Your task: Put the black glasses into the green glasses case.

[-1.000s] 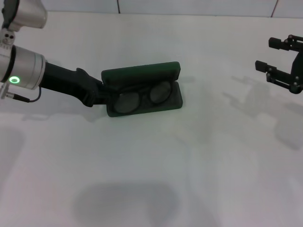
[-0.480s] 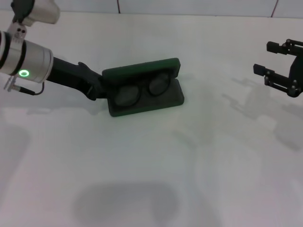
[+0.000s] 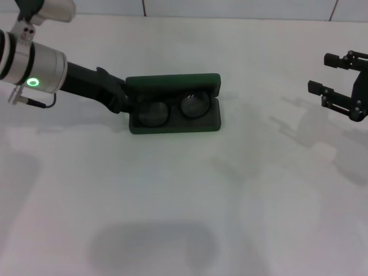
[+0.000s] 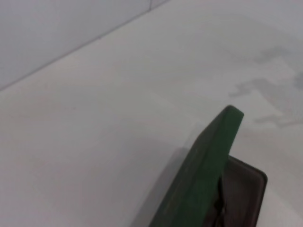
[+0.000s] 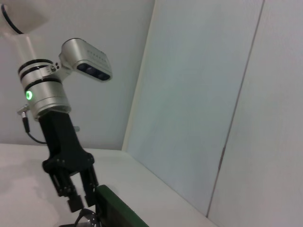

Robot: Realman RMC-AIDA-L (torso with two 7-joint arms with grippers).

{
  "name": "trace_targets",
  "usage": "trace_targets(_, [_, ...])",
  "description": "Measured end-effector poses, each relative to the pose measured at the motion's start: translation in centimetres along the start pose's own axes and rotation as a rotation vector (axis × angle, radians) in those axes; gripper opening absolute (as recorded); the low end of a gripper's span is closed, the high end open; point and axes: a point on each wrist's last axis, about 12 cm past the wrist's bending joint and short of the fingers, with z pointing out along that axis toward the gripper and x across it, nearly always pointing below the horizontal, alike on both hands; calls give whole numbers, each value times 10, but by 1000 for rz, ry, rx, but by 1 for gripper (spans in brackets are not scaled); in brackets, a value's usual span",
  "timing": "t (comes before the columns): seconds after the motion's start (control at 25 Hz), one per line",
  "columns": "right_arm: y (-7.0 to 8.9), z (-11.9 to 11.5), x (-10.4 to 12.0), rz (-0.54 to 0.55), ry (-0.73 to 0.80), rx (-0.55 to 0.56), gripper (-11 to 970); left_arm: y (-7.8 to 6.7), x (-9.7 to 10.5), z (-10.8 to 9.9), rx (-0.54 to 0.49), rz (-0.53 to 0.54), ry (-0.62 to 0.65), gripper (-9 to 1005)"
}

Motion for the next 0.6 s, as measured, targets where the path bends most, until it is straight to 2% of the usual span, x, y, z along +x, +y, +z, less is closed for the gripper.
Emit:
trace_targets(0.08, [0, 0, 0, 0, -2, -2, 544, 0, 0, -1, -1, -1, -11, 360])
trace_targets(0.16, [1, 0, 0, 1, -2, -3, 543, 0, 0, -2, 9, 3, -20, 452])
trace_targets(0.4, [2, 2, -1, 0, -9, -17, 544, -13, 3, -8, 110, 69, -109, 445])
trace_targets(0.6, [3, 6, -3, -6, -10, -35, 544, -15, 14, -12, 115, 78, -182, 440])
